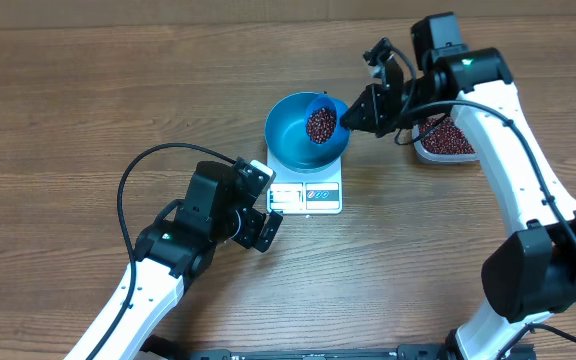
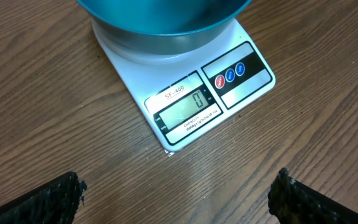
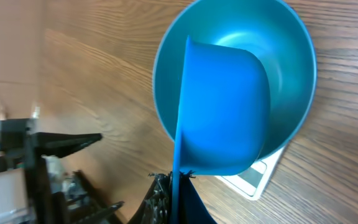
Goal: Scoop item into bowl and weigh 150g on scale
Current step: 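Carry the scoop with the right gripper over the teal bowl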
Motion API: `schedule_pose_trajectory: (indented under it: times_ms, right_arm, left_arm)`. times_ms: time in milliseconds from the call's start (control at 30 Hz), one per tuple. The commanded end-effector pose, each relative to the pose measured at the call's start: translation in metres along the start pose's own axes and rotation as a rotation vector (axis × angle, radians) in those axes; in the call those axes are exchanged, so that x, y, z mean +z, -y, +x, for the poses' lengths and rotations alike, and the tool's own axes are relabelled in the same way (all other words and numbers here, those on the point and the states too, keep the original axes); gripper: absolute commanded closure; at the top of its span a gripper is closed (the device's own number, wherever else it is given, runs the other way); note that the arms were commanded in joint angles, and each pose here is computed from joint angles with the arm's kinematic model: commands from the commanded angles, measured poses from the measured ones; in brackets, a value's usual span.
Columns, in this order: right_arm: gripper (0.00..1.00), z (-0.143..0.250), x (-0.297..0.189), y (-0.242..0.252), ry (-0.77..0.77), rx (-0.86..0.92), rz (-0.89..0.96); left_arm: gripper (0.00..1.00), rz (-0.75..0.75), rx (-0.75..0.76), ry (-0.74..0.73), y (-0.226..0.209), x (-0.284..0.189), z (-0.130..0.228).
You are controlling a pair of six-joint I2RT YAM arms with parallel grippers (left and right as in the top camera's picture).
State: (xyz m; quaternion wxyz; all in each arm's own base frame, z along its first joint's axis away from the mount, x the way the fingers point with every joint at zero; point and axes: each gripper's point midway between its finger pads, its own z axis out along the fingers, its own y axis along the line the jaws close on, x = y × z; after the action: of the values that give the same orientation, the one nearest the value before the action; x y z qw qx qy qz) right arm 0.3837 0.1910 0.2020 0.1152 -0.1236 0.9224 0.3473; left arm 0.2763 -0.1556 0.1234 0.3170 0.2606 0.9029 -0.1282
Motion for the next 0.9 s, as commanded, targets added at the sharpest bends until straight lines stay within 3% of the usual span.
schedule_pose_trajectory:
  times_ms: [0,867]
  right_arm:
    - [0.96,-0.0082,-0.0050,-0.0036,0.033,-0.034,0.059]
    - [0.96,-0.0087,0.0009,0.0045,0.033,-0.066,0.167]
  left_arm:
    - [0.00,0.001,-0.013,0.005,0.0012,-0.0002,-0.0006]
    - [0.00,0.001,-0.013,0.005,0.0012,-0.0002,-0.0006]
